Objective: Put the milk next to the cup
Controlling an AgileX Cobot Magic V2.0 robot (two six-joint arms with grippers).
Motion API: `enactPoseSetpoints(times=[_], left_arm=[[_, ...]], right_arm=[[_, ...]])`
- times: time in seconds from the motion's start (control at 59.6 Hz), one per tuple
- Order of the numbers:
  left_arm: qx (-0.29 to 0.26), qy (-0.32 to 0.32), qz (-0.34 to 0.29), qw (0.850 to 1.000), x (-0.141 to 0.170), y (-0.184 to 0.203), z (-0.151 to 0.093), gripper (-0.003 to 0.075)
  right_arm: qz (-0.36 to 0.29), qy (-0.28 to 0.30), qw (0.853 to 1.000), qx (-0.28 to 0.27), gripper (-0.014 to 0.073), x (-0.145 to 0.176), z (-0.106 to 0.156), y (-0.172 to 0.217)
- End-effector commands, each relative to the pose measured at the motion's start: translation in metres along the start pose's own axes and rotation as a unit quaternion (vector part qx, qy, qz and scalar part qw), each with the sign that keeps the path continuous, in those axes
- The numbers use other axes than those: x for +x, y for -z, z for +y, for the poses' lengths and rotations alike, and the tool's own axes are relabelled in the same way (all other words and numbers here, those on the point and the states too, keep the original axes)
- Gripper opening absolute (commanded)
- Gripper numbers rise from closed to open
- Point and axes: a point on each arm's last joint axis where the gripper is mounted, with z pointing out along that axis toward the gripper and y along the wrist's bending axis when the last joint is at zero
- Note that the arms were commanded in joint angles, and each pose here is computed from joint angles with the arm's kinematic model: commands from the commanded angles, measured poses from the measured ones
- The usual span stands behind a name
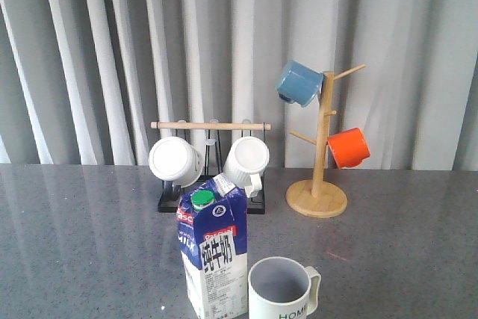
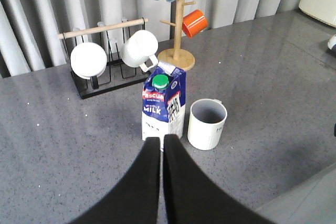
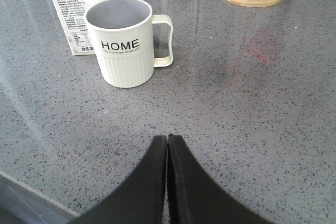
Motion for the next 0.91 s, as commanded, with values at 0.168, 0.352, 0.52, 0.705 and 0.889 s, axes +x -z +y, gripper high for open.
enactPoseSetpoints(times=[0.168,0.352,0.52,0.705,0.889], left_arm=[[0.004,0.007,-0.022,1.000,0.020,0.013,0.000,-0.0008],[-0.002,-0.015,-0.023,1.000,0.022,0.013,0.001,-0.0007],[-0.034,-0.054,-0.061,0.996,0.040,-0.026,0.010,-0.0007],[-0.092,-0.067,-0.167,0.979,0.105,-0.071,0.027,-0.0007],[-0.157,-0.050,-0.257,0.952,0.185,-0.088,0.040,-0.0007]], right_arm=[[-0.040,0.001,0.999,0.007,-0.0004,-0.014,-0.001,0.003],[-0.040,0.001,0.999,0.007,-0.0004,-0.014,-0.001,0.003],[-0.041,0.001,0.999,0.007,-0.0004,-0.014,-0.001,0.003],[-0.041,0.001,0.999,0.007,-0.0004,-0.014,-0.001,0.003],[-0.041,0.001,0.999,0.007,-0.0004,-0.014,-0.001,0.003]])
